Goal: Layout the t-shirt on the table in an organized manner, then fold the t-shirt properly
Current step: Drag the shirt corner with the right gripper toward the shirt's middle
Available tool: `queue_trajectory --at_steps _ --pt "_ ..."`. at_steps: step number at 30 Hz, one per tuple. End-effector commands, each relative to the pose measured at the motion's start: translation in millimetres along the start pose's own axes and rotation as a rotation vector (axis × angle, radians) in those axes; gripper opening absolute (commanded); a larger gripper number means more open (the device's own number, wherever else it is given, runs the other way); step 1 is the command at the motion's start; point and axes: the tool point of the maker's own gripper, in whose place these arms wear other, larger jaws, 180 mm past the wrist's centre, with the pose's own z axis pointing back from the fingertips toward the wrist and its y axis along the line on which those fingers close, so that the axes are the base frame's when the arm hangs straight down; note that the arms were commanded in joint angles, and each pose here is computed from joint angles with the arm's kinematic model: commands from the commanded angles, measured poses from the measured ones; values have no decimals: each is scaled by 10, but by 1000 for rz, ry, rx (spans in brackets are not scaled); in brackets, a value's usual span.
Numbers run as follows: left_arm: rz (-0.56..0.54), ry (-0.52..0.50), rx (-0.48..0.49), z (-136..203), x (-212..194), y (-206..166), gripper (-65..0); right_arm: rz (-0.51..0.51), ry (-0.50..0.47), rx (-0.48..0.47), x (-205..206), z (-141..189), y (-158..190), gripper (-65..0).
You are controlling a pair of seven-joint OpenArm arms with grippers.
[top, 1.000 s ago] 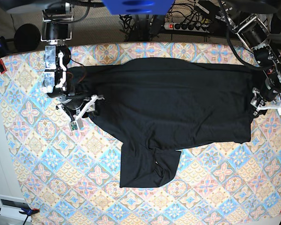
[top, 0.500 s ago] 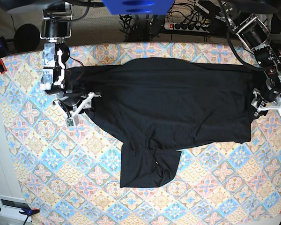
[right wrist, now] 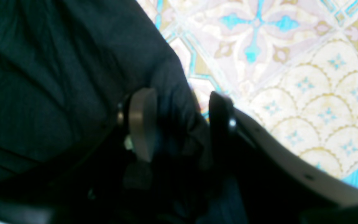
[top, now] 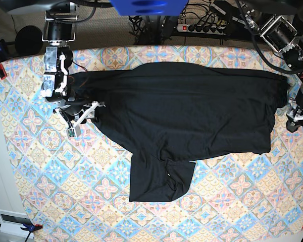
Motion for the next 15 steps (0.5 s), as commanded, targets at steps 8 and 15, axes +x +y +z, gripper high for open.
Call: queue_trajectory --at_steps 8,15 --pt "-20 -33 -21 20 142 -85 -361 10 -51 -3 163 51 -32 -384" --pt "-28 -26 -10 48 118 -36 -360 9 -56 -4 168 54 -36 -384"
